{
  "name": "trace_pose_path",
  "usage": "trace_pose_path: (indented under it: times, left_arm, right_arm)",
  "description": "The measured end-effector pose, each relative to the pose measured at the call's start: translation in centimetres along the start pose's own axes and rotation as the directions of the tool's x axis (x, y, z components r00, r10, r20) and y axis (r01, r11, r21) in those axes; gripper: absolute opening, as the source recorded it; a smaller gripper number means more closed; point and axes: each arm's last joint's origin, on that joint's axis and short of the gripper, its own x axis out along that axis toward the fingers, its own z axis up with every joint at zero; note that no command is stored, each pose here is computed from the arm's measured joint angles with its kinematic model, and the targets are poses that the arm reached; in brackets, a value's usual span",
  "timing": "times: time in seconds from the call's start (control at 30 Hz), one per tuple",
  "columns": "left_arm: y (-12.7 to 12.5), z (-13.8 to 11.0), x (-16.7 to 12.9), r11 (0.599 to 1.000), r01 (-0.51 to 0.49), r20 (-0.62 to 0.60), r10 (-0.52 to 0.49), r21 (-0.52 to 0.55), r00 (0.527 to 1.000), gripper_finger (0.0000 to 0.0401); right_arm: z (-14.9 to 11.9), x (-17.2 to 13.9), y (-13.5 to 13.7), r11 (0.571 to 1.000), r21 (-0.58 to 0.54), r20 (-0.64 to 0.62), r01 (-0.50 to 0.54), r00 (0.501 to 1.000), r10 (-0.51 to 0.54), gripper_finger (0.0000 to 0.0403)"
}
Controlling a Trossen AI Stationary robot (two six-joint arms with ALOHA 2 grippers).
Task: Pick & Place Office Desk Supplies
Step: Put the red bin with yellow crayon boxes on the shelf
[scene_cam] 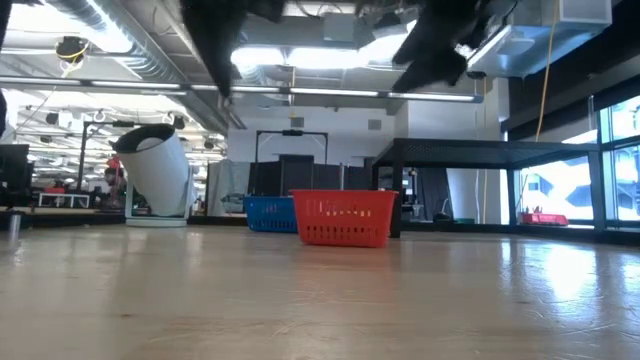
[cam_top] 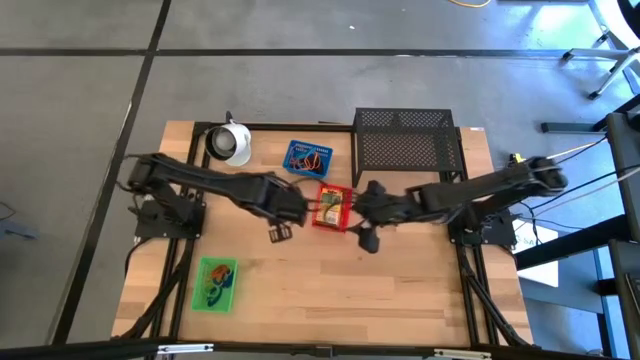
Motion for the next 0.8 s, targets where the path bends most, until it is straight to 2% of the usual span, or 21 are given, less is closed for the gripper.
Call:
trace_pose_path:
  times: [0.1,0.2,0.37,0.47,0.57,0.8]
  left_arm:
    - [1.3,-1.6,-2.1,0.986,-0.006,-0.012,0.004,-0.166,1.0,0.0108]
    - [2.3,-2.8,-3.9,0.949,0.02,0.021,-0.014,-0.315,1.0,0.0105]
    - [3.1,-4.0,-6.0,0.877,0.092,0.096,-0.052,-0.472,0.994,0.0102]
    - [3.2,-4.4,-6.6,0.853,0.112,0.125,-0.056,-0.51,0.991,0.0104]
    - [3.0,-4.6,-6.8,0.849,0.108,0.143,-0.039,-0.517,0.989,0.0103]
    - [2.5,-4.6,-6.8,0.86,0.089,0.155,-0.011,-0.502,0.988,0.01]
  right_arm:
    - [-0.4,2.9,0.2,0.998,-0.06,-0.025,0.006,1.0,-0.008,0.0296]
    - [-0.9,5.5,0.6,0.995,-0.101,-0.035,-0.004,0.999,0.001,0.0296]
    - [-2.0,8.9,1.0,0.993,-0.12,-0.06,-0.013,0.998,0.006,0.0296]
    - [-2.7,10.1,1.0,0.991,-0.129,-0.07,0.034,0.997,-0.044,0.0296]
    - [-3.3,11.0,0.8,0.985,-0.142,-0.08,0.097,0.991,-0.109,0.0296]
    - [-4.6,12.6,0.8,0.984,-0.156,-0.138,0.085,0.985,-0.107,0.0279]
